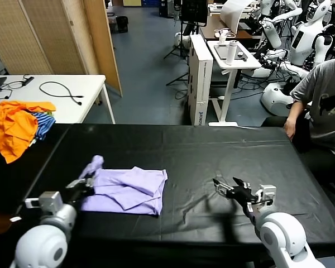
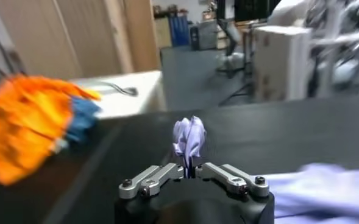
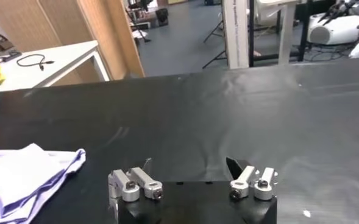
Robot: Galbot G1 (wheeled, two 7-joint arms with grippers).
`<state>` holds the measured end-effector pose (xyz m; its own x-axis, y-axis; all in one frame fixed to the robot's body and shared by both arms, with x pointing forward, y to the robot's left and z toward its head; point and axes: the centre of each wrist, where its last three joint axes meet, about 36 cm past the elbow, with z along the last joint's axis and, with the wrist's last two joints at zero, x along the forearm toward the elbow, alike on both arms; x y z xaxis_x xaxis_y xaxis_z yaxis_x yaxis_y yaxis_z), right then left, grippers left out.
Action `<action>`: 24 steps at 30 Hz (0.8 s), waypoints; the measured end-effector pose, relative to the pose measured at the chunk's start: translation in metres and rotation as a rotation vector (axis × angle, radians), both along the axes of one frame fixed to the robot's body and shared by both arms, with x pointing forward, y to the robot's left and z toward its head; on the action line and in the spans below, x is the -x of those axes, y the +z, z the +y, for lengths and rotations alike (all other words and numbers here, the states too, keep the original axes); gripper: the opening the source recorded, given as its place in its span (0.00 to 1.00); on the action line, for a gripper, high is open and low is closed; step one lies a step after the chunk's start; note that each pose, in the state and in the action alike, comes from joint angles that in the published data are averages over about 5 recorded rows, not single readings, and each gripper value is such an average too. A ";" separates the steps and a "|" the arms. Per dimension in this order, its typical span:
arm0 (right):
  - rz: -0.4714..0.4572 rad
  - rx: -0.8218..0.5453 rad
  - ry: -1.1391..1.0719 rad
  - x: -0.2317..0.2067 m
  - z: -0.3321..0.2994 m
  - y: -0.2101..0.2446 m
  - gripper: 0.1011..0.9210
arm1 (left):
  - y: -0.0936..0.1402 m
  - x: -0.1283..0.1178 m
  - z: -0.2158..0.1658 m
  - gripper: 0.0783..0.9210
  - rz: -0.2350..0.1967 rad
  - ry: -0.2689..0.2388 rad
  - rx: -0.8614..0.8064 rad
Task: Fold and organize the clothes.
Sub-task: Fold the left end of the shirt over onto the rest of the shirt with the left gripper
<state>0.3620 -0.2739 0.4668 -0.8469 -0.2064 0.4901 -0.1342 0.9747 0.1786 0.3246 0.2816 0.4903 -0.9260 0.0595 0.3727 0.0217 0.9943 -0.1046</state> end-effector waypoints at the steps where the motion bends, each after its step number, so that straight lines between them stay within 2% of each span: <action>1: 0.001 0.001 -0.003 0.001 0.000 0.000 0.98 | 0.000 0.000 -0.006 0.14 0.003 -0.014 0.025; 6: 0.009 0.006 -0.010 0.006 -0.001 -0.003 0.98 | -0.004 -0.003 -0.030 0.14 0.012 -0.061 0.116; 12: 0.016 0.006 -0.005 0.008 0.001 -0.004 0.98 | -0.013 -0.008 -0.049 0.14 0.026 -0.090 0.172; 19: 0.020 0.004 0.000 0.009 0.003 -0.005 0.98 | -0.023 -0.009 -0.062 0.14 0.045 -0.101 0.203; 24: 0.025 0.004 0.002 0.009 0.005 -0.007 0.98 | -0.030 -0.012 -0.069 0.14 0.042 -0.096 0.208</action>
